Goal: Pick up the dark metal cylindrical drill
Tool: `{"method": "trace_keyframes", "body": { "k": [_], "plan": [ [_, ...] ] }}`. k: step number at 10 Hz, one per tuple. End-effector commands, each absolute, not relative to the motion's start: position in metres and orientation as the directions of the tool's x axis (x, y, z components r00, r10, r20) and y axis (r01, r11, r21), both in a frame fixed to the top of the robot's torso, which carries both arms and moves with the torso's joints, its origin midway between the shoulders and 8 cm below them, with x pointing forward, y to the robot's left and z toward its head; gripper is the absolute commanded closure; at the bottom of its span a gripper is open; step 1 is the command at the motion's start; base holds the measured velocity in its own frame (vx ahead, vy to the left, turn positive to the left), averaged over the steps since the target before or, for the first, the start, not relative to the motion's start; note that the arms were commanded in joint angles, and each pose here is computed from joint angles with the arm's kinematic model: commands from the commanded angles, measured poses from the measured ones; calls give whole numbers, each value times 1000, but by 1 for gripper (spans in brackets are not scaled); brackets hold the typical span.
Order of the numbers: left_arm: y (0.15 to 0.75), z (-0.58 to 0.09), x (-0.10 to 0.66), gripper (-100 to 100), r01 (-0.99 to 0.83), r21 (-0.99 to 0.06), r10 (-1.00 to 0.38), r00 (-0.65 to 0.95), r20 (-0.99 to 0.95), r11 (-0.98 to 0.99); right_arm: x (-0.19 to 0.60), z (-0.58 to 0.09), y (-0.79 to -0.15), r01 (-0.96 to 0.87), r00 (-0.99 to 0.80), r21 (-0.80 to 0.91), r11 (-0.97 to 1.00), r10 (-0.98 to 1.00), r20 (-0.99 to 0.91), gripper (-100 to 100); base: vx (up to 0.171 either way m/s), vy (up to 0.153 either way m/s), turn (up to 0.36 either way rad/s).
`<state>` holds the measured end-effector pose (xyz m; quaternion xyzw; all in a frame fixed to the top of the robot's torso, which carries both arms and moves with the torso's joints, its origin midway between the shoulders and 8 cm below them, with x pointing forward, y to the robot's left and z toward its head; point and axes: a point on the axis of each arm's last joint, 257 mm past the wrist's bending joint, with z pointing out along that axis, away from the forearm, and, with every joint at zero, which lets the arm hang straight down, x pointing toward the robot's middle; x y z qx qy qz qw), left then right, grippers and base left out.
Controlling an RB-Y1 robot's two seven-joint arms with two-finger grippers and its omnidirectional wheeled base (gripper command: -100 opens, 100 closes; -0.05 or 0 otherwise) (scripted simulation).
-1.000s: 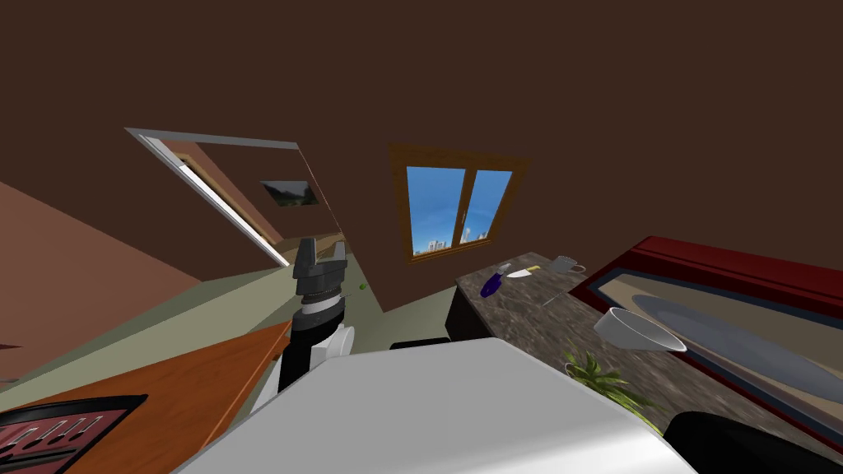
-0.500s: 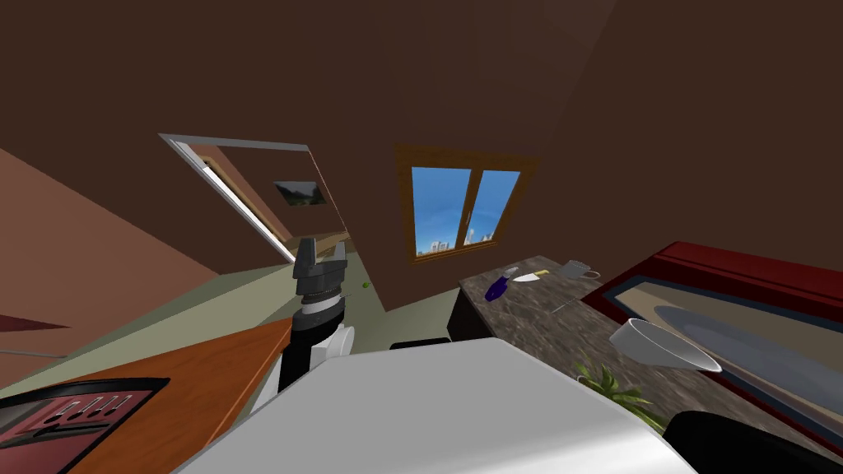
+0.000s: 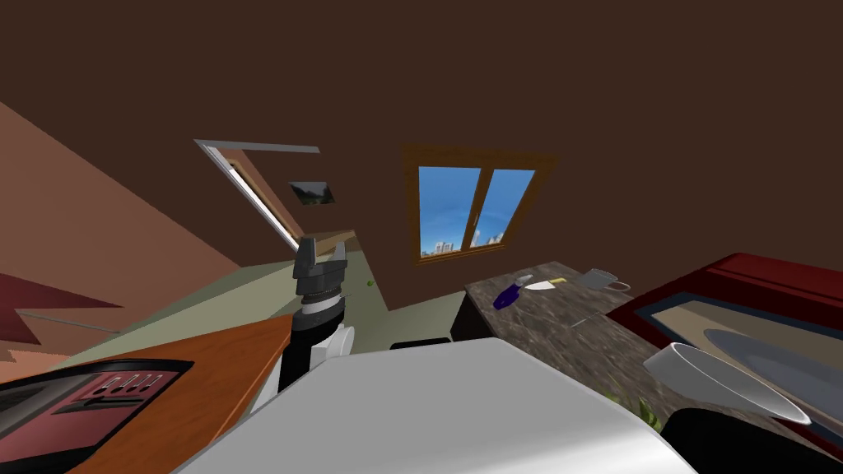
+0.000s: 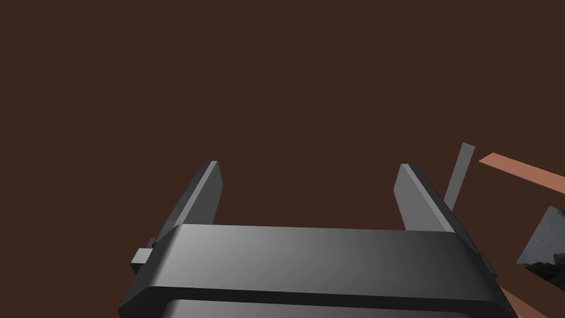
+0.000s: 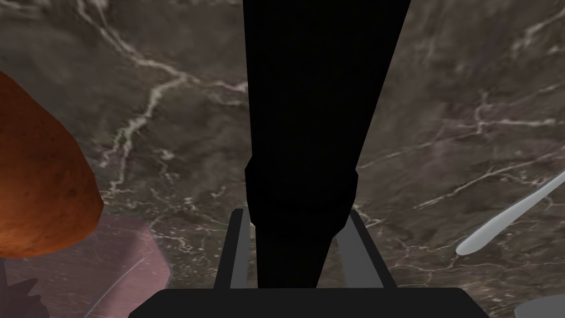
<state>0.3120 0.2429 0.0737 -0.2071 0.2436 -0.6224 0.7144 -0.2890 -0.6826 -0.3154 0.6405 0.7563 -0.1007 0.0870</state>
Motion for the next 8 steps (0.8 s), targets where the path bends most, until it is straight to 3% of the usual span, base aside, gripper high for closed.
{"method": "trace_keyframes", "body": {
  "k": [1, 7, 8],
  "plan": [
    [243, 74, 312, 0, 788, -599, -990, 107, -90, 140, -308, -311, -675, 988, -152, -39, 147, 953, -261, 100, 46, 0, 126],
    [243, 74, 312, 0, 788, -599, -990, 107, -90, 140, -327, -307, -667, 990, -138, -37, 133, 954, -266, 100, 18, 3, 48],
    [243, 74, 312, 0, 788, -599, -990, 107, -90, 140, -327, -306, -667, 990, -140, -36, 135, 954, -266, 0, 0, 0, 0]
  ]
}}
